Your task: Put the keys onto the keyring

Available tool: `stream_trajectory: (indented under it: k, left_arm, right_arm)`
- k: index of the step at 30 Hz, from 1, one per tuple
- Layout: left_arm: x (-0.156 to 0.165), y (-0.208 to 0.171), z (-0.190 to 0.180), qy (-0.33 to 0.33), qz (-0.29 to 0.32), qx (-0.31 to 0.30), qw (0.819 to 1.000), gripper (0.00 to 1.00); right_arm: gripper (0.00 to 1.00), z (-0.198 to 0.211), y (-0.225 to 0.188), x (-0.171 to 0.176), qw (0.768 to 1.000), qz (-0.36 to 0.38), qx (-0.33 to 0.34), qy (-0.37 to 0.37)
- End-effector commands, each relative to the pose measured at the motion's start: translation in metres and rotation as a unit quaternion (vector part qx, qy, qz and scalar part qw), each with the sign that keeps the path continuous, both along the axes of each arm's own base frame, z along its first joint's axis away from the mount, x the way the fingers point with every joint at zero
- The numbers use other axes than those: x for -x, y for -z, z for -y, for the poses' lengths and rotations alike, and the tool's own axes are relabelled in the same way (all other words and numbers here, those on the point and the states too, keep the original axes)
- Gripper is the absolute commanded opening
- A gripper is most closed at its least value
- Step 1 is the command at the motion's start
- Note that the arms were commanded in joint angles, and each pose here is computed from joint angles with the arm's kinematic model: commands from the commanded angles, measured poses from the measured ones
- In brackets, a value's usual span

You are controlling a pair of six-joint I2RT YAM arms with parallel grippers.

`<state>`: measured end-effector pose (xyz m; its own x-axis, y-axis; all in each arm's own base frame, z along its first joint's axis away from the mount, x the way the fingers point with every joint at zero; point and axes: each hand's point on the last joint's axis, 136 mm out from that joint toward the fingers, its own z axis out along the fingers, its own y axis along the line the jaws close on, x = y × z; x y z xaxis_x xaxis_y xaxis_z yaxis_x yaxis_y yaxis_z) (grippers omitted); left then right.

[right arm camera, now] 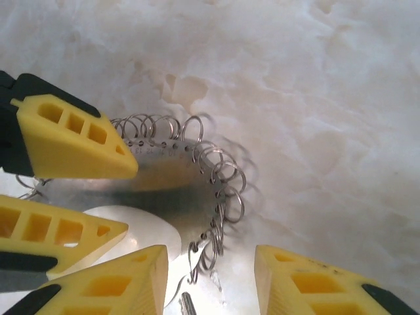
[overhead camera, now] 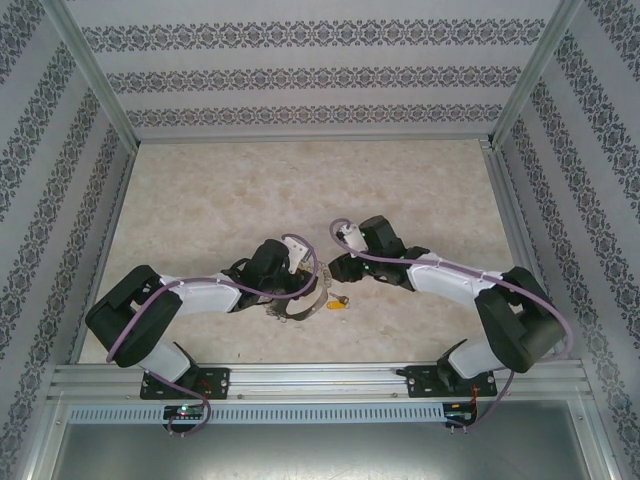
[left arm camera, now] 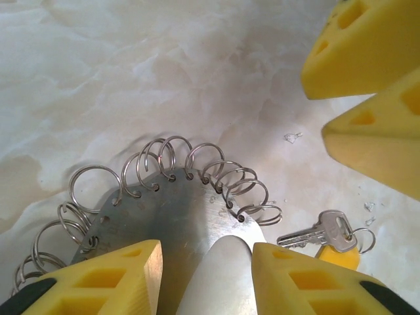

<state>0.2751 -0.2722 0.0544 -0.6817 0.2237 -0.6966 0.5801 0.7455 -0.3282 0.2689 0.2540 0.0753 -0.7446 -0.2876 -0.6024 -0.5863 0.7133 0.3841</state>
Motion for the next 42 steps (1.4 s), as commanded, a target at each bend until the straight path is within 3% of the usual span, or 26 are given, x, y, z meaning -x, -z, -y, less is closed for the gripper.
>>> stream_trajectory:
  k: [1,22,37,42]
  left_arm:
    - [-0.011,-0.017,0.007,0.002,0.015,0.026,1.0,0.43]
    - [-0.018,-0.018,0.026,0.032,-0.021,0.074,0.997,0.45]
    - [-0.009,-0.009,0.03,0.059,-0.046,0.083,0.994,0.45]
    - [-0.007,-0.003,0.03,0.063,-0.054,0.077,0.994,0.43]
  right_arm:
    - [0.4,-0.001,0.009,0.019,0.999,-0.046,-0.024,-0.001]
    - [0.32,-0.018,0.043,0.029,0.995,-0.094,-0.033,-0.017]
    - [0.14,-0.006,0.051,0.018,0.997,-0.082,-0.008,0.002]
    - [0.13,-0.004,0.052,0.012,0.997,-0.08,-0.005,0.006]
